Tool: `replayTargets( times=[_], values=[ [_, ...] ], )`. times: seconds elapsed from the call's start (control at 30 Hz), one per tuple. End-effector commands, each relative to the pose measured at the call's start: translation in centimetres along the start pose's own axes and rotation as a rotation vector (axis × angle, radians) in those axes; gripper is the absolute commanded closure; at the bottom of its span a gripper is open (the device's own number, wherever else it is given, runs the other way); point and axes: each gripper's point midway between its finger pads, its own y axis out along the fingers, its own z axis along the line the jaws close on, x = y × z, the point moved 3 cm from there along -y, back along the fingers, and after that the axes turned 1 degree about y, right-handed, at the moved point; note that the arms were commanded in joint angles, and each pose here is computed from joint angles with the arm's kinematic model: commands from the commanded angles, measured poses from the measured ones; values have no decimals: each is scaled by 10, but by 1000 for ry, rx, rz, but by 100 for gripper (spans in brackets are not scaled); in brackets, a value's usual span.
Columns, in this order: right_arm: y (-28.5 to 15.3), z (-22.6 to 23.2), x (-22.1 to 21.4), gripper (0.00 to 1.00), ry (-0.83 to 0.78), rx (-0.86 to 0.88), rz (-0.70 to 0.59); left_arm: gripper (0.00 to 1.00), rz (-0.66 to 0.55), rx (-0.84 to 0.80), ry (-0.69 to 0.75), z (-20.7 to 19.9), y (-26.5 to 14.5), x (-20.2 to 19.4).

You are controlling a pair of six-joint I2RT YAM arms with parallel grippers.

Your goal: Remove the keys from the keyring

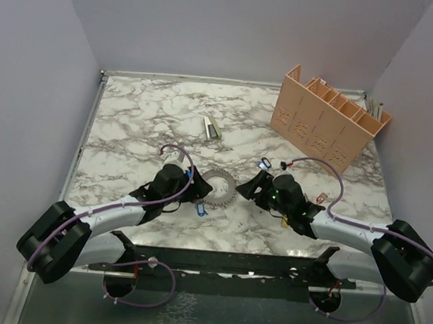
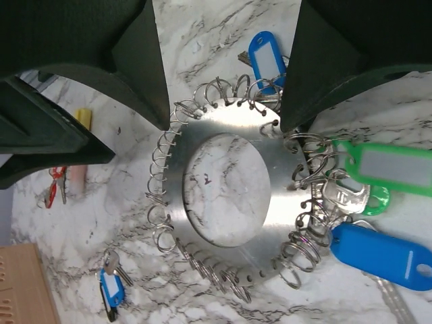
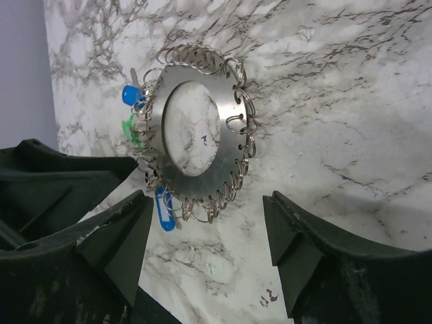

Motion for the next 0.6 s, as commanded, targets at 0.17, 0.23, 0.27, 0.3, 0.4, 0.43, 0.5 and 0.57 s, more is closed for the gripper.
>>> replayTargets(
  times=[0.17, 0.23, 0.27, 0.3, 0.4, 0.43, 0.5, 0.57],
  values=[
    [25, -20, 0, 34, -39, -99, -37, 33, 5, -53, 0, -8, 2, -13],
    [32, -20, -3, 35, -47, -102, -16, 33, 12, -45, 8, -7, 4, -15],
    [36, -20, -5, 35, -51, -104, -6, 33, 15, -40, 13, -6, 5, -16],
    [39, -20, -7, 35, -55, -104, 7, 33, 21, -37, 18, -5, 6, -18],
    [47, -20, -12, 38, -63, -105, 37, 33, 39, -39, 27, -5, 7, -23],
    [49, -20, -13, 38, -64, -104, 47, 33, 43, -44, 30, -5, 8, -24],
    [51, -20, -15, 40, -65, -102, 60, 33, 47, -52, 34, -7, 8, -26],
    [53, -22, -17, 44, -67, -115, 67, 33, 46, -61, 37, -9, 8, -27]
  ],
)
